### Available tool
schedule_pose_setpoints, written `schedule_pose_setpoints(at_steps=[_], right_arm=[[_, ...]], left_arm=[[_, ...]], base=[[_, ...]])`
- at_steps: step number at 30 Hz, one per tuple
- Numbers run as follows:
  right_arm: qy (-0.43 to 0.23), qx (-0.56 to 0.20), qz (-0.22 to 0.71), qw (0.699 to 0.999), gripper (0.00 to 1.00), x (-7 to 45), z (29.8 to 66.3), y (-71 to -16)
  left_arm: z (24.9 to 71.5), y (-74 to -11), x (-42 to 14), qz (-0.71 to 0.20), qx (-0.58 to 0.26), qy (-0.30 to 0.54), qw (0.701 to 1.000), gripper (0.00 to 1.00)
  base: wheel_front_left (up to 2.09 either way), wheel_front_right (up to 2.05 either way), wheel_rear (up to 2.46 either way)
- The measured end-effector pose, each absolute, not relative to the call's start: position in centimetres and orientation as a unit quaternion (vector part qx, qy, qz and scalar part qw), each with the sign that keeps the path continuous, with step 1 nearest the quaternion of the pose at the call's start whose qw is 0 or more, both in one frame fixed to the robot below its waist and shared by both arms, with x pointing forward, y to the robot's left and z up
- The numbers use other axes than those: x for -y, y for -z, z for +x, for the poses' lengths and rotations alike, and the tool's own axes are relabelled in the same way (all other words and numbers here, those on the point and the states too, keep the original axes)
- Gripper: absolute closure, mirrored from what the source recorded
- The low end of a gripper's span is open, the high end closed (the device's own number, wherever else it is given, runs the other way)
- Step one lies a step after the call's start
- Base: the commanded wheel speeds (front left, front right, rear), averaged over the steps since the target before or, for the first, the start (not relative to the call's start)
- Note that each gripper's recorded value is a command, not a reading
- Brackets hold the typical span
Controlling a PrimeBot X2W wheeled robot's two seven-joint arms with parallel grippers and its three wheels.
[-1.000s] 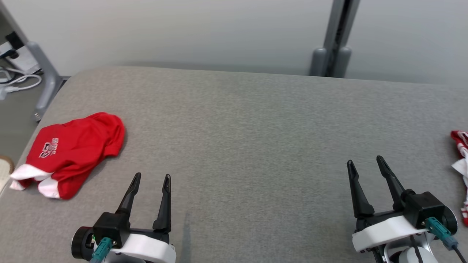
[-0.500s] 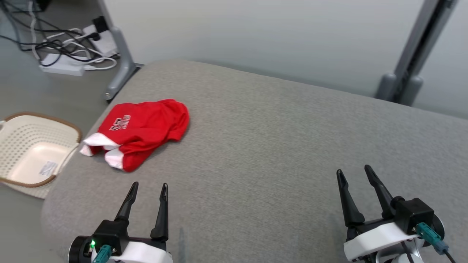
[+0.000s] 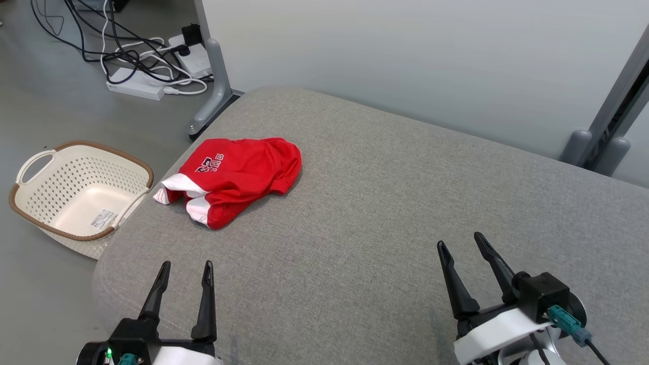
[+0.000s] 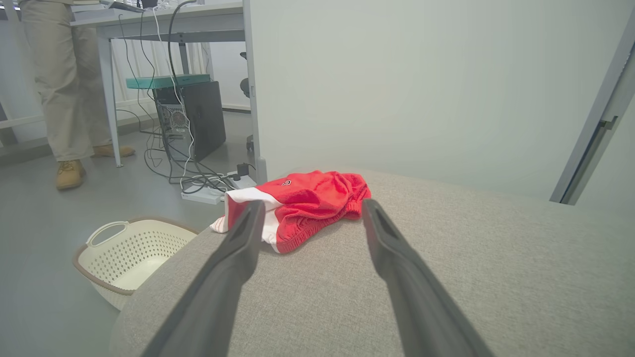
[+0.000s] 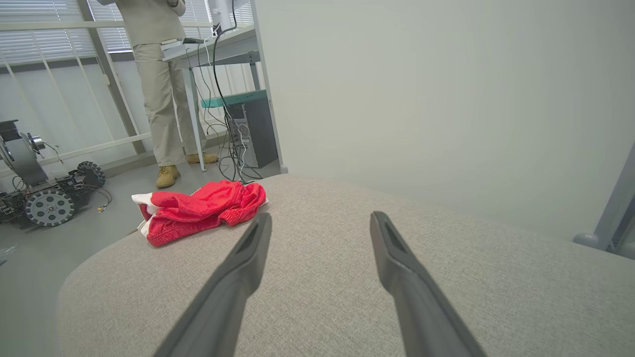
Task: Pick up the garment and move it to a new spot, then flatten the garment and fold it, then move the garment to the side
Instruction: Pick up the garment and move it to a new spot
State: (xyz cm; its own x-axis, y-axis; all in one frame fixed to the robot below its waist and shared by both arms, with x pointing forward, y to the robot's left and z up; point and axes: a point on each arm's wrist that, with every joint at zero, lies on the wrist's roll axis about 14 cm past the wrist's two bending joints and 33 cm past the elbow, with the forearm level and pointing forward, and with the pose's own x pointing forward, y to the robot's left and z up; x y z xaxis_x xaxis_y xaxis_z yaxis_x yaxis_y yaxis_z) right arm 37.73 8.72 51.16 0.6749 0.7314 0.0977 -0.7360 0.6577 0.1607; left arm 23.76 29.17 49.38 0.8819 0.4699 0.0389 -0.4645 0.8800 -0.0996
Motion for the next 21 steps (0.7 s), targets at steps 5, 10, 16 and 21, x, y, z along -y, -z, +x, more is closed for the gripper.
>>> schedule_pose_setpoints(at_steps=[5, 10, 16, 21], right_arm=[[-0.410, 0.011, 0.094, 0.907, 0.00, -9.2, 37.6, -51.2], [-0.409, 0.010, 0.092, 0.908, 0.00, -9.1, 37.6, -51.2], [-0.397, 0.012, 0.083, 0.914, 0.00, -8.4, 38.4, -50.8], [-0.388, 0.017, 0.078, 0.918, 0.00, -7.9, 39.5, -50.5]], left_arm=[[23.4, -49.4, -29.3, -0.044, 0.031, -0.246, 0.968, 0.00], [23.2, -49.3, -29.4, -0.044, 0.030, -0.250, 0.967, 0.00], [23.9, -49.5, -30.0, -0.056, 0.034, -0.246, 0.967, 0.00], [25.8, -50.1, -31.2, -0.039, 0.035, -0.228, 0.972, 0.00]], base=[[0.00, 0.00, 0.00], [0.00, 0.00, 0.00], [0.00, 0.00, 0.00], [0.00, 0.00, 0.00]])
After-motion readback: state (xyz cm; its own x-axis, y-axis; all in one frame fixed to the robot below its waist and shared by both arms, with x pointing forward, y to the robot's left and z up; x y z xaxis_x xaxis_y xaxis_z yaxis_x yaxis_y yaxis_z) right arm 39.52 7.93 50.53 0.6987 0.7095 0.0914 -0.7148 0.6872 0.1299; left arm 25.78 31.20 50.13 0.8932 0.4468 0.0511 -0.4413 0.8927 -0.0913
